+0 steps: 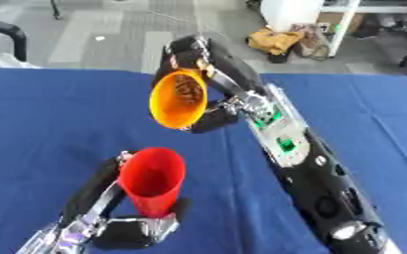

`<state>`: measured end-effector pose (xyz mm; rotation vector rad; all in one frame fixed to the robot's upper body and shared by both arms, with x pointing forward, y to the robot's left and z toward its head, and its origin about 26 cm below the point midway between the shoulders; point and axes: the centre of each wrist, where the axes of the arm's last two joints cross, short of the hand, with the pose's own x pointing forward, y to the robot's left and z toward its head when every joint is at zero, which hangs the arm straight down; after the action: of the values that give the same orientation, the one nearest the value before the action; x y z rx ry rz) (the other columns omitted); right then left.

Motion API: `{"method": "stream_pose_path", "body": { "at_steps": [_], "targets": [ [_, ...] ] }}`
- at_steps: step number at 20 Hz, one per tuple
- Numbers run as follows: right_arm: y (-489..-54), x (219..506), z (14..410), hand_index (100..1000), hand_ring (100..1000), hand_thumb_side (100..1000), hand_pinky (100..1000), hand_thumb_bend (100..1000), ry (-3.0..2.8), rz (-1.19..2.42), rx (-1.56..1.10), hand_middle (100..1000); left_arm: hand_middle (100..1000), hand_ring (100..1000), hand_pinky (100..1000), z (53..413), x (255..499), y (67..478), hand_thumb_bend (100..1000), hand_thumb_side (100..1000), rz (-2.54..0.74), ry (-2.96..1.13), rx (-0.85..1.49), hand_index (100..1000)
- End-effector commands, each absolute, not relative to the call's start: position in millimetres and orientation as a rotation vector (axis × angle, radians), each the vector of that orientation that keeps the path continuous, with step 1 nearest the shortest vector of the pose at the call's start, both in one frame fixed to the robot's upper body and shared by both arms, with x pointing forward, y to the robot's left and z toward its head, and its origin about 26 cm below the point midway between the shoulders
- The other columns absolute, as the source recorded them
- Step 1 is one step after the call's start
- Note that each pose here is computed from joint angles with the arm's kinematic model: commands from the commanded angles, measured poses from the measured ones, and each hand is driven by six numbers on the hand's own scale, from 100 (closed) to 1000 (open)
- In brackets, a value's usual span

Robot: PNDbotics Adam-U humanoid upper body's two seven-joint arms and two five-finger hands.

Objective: Pour the contents of one cup into another cup.

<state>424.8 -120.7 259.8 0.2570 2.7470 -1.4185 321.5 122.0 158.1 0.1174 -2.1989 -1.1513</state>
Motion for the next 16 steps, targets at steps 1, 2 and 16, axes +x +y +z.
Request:
{"method": "stream_pose_path", "body": {
  "at_steps": [1, 2, 16],
  "targets": [
    [-121.0, 420.2, 272.9, 503, 380, 100, 451, 100, 2.704, -1.393, 0.265, 442, 364, 337, 489, 165.8, 321.7, 119.8, 112, 551, -1.165, -2.223, 0.121, 558],
    [-120.7, 419.9, 272.7, 503, 380, 100, 451, 100, 2.701, -1.396, 0.262, 442, 364, 337, 490, 165.9, 321.9, 119.6, 112, 551, -1.167, -2.223, 0.121, 558],
    [-118.5, 418.1, 273.0, 510, 385, 100, 451, 100, 2.651, -1.408, 0.271, 447, 365, 347, 491, 167.7, 322.3, 119.1, 108, 552, -1.174, -2.223, 0.12, 560]
  ]
}}
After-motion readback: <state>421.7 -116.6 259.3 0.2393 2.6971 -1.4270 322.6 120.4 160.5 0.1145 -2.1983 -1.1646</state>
